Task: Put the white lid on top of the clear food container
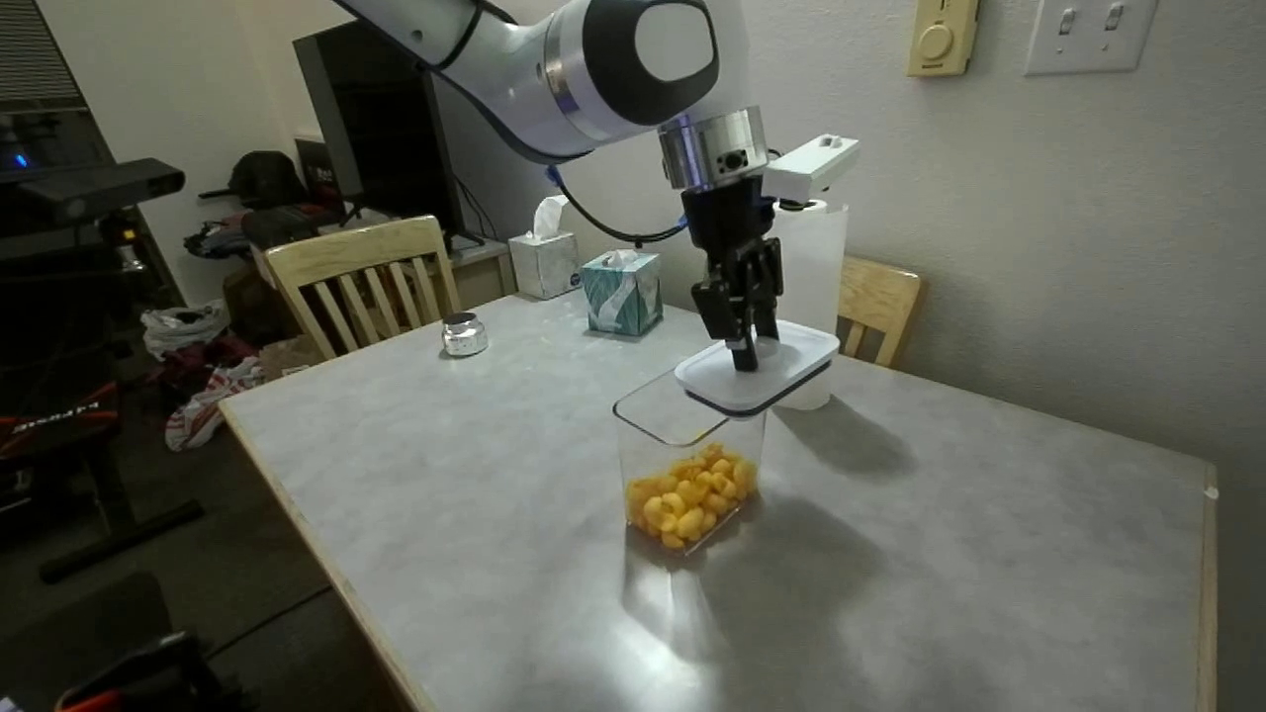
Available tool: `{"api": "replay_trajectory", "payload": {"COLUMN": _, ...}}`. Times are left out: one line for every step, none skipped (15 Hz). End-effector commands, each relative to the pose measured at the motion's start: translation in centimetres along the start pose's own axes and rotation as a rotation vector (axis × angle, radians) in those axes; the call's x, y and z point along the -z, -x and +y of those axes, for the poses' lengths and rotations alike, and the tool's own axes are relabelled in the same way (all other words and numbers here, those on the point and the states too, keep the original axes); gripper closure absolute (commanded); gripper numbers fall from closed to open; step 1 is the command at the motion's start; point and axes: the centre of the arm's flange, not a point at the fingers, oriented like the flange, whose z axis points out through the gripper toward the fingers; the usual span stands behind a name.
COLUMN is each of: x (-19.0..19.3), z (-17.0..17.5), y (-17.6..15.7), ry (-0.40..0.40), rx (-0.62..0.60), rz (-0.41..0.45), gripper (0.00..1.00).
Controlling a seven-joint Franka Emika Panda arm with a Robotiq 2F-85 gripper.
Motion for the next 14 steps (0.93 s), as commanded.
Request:
{"api": "replay_trajectory", "payload": {"x": -0.2, "z": -1.6, "y": -1.4, "ry": 0.007, "rx": 0.023, "rz": 0.012, "gripper": 0.71}}
{"api": "replay_trajectory", "payload": {"x": 0.2, "z": -1.5, "y": -1.9, "ry": 0.010, "rx": 0.029, "rz": 0.014, "gripper": 0.71}}
{"api": "replay_trajectory", "payload": {"x": 0.5, "z": -1.5, "y": -2.4, "ry": 0.008, "rx": 0.032, "rz": 0.023, "gripper": 0.71}}
{"api": "replay_trajectory", "payload": {"x": 0.8, "z": -1.5, "y": -3.0, "ry": -0.002, "rx": 0.031, "rz": 0.033, "gripper": 0.71}}
{"api": "replay_trajectory", "payload": {"x": 0.9, "z": -1.5, "y": -3.6, "ry": -0.013, "rx": 0.030, "rz": 0.043, "gripper": 0.71}}
{"api": "replay_trajectory", "payload": {"x": 1.1, "z": -1.6, "y": -4.2, "ry": -0.028, "rx": 0.030, "rz": 0.046, "gripper": 0.71}}
{"api": "replay_trajectory", "payload": {"x": 1.3, "z": -1.6, "y": -4.8, "ry": -0.042, "rx": 0.031, "rz": 0.046, "gripper": 0.71}}
{"api": "replay_trajectory", "payload": {"x": 1.4, "z": -1.9, "y": -5.3, "ry": -0.052, "rx": 0.035, "rz": 0.044, "gripper": 0.71}}
{"api": "replay_trajectory", "payload": {"x": 1.6, "z": -2.1, "y": -5.7, "ry": -0.064, "rx": 0.043, "rz": 0.043, "gripper": 0.71}}
{"api": "replay_trajectory", "payload": {"x": 1.5, "z": -2.6, "y": -6.0, "ry": -0.083, "rx": 0.065, "rz": 0.042, "gripper": 0.71}}
{"api": "replay_trajectory", "payload": {"x": 1.3, "z": -3.0, "y": -6.3, "ry": -0.094, "rx": 0.092, "rz": 0.040, "gripper": 0.71}}
{"api": "replay_trajectory", "payload": {"x": 1.2, "z": -3.5, "y": -6.4, "ry": -0.114, "rx": 0.108, "rz": 0.042, "gripper": 0.71}}
{"api": "replay_trajectory", "payload": {"x": 1.2, "z": -3.9, "y": -6.5, "ry": -0.126, "rx": 0.129, "rz": 0.045, "gripper": 0.71}}
{"api": "replay_trajectory", "payload": {"x": 1.3, "z": -4.2, "y": -6.7, "ry": -0.143, "rx": 0.144, "rz": 0.044, "gripper": 0.71}}
